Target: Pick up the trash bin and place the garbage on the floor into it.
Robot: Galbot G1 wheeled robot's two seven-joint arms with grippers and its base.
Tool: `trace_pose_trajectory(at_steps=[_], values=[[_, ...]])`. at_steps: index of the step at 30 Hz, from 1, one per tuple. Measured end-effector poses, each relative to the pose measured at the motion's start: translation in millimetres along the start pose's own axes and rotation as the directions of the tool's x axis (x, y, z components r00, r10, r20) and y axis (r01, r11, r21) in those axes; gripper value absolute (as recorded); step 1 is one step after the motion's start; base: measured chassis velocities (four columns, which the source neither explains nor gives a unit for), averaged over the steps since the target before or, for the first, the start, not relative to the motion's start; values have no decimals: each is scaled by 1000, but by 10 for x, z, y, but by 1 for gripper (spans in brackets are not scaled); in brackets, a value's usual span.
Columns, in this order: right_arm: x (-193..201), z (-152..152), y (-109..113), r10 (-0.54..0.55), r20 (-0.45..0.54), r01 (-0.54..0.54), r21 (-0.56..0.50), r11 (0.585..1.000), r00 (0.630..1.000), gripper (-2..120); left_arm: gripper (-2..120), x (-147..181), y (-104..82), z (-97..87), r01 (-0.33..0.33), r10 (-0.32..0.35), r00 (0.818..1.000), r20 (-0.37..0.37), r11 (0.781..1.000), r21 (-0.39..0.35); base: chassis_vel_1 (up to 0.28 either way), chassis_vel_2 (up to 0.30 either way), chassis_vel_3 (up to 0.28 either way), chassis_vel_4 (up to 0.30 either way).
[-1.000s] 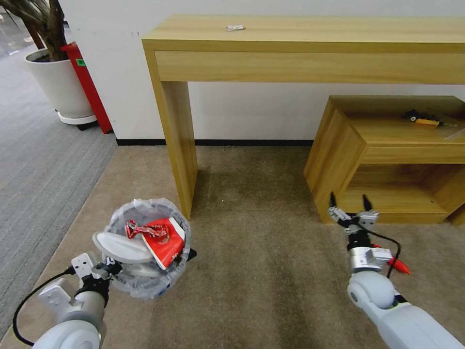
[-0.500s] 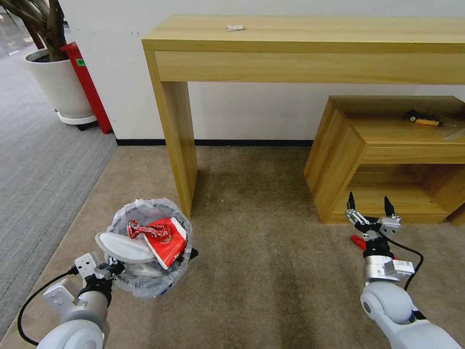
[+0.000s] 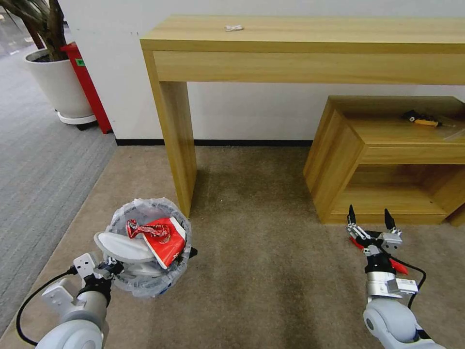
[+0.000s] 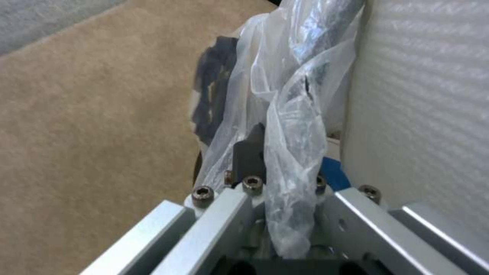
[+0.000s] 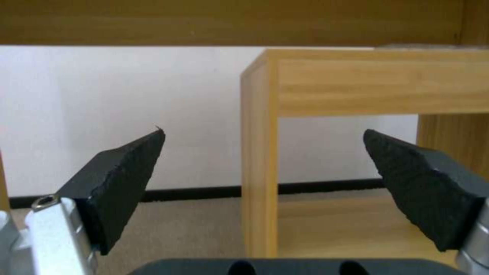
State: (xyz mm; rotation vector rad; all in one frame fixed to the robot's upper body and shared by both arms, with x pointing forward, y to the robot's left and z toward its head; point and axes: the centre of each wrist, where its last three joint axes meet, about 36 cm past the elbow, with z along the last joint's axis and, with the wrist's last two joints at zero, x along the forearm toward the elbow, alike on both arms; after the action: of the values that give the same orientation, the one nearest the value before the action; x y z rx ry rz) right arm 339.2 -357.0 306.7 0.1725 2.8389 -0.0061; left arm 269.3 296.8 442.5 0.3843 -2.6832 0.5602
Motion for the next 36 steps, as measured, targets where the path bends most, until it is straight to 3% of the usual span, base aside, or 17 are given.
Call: trace_pose_trajectory(at_steps=[10,12,15,25,36], values=[[120,82,-27,-19,-41,20,6,1000,999,96,0,6,-33,37,-7,7,1000,-6,1000,0,-114,-110,113,110],[153,77,-68,-30,-52,30,7,1000,998,88,0,7,-36,42,-9,9,1000,-7,1000,0,-109,-57,79,61],[195,67,-103,-40,-65,40,2,999,997,85,0,7,-44,47,-11,11,1000,-7,1000,2,-88,-49,86,47],[305,122,-289,-60,-76,62,23,998,995,86,0,-12,-102,120,-19,19,1000,-16,1000,3,-153,-64,153,70],[369,173,-229,-60,-67,61,16,998,996,99,0,8,-118,169,-15,15,1000,-19,1000,1,-216,-86,222,89]])
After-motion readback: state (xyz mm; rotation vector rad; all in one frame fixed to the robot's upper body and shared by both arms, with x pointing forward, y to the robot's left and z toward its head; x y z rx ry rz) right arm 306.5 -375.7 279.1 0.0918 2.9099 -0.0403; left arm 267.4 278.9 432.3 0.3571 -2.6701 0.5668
